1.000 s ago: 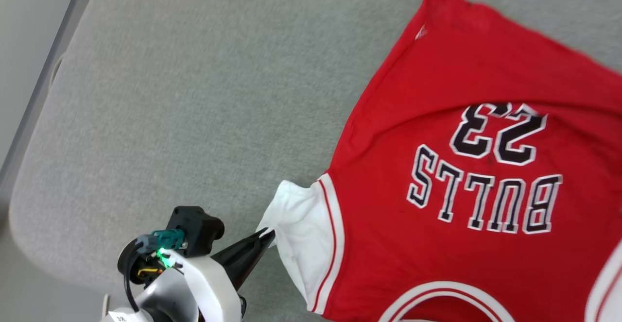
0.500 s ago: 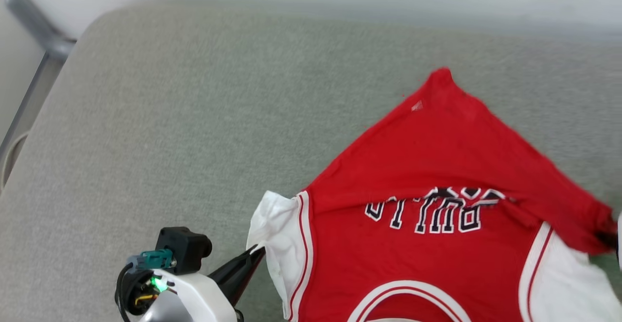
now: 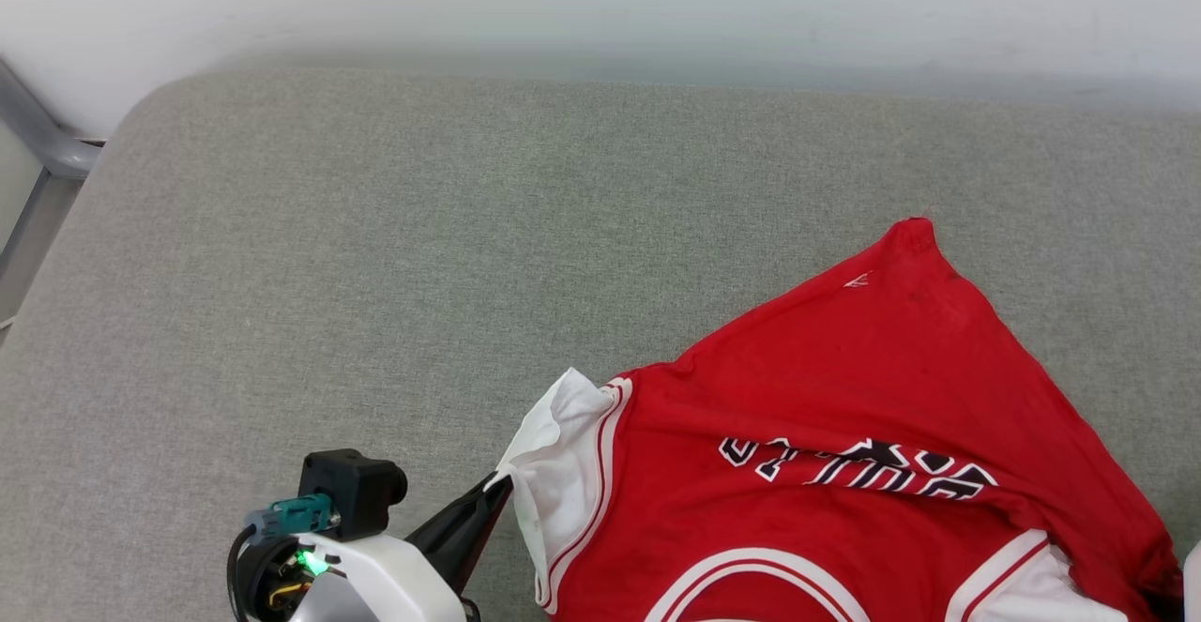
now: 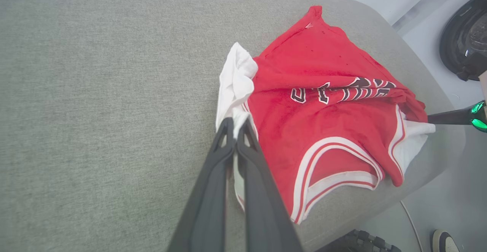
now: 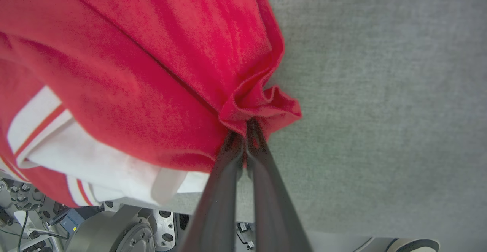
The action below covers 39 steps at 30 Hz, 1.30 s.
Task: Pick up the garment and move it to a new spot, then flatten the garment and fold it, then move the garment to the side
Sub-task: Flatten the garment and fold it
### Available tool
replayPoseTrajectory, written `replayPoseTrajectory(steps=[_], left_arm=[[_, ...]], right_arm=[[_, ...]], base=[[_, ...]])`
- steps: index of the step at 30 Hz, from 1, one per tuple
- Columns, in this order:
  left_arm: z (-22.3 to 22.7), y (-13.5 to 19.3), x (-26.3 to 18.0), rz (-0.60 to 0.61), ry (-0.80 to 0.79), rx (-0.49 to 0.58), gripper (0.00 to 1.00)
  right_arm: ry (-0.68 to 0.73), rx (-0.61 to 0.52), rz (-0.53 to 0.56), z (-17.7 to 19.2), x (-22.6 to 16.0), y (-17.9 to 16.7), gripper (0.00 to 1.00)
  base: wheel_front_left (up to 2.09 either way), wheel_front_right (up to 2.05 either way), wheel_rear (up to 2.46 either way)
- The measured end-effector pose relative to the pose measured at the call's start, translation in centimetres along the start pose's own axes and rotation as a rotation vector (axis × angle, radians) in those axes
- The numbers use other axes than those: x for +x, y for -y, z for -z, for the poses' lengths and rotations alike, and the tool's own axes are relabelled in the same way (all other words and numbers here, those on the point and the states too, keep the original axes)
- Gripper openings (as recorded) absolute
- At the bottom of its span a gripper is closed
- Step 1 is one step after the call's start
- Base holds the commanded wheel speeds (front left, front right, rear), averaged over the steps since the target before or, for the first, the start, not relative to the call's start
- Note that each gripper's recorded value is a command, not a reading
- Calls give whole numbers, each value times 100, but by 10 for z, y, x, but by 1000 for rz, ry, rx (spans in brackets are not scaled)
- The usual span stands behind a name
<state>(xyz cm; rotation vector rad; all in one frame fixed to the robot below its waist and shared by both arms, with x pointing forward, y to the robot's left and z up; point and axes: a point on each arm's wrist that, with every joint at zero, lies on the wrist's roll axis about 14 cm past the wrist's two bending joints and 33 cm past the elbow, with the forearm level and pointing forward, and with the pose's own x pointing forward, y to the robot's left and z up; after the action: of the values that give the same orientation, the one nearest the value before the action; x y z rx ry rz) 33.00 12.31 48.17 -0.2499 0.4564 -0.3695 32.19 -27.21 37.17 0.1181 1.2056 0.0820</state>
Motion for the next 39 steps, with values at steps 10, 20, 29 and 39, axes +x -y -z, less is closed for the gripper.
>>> replayPoseTrajectory(steps=[10,20,29,39], left_arm=[[-3,9,-4,19,18,0,0],[-4,15,-6,32,38,-13,0],[-10,6,9,23,37,6,0],[-9,-8,17,-24,39,-21,0]], right_arm=[[21,-20,-11,-1,-10,-7,100],[134,-180,-48,-71,-39,-39,100],[160,-329,-95,-156,-20,-101,100],[62,-388,-46,-191,43,-118,100]], base=[[0,0,0],[0,0,0],[0,0,0],[0,0,0]])
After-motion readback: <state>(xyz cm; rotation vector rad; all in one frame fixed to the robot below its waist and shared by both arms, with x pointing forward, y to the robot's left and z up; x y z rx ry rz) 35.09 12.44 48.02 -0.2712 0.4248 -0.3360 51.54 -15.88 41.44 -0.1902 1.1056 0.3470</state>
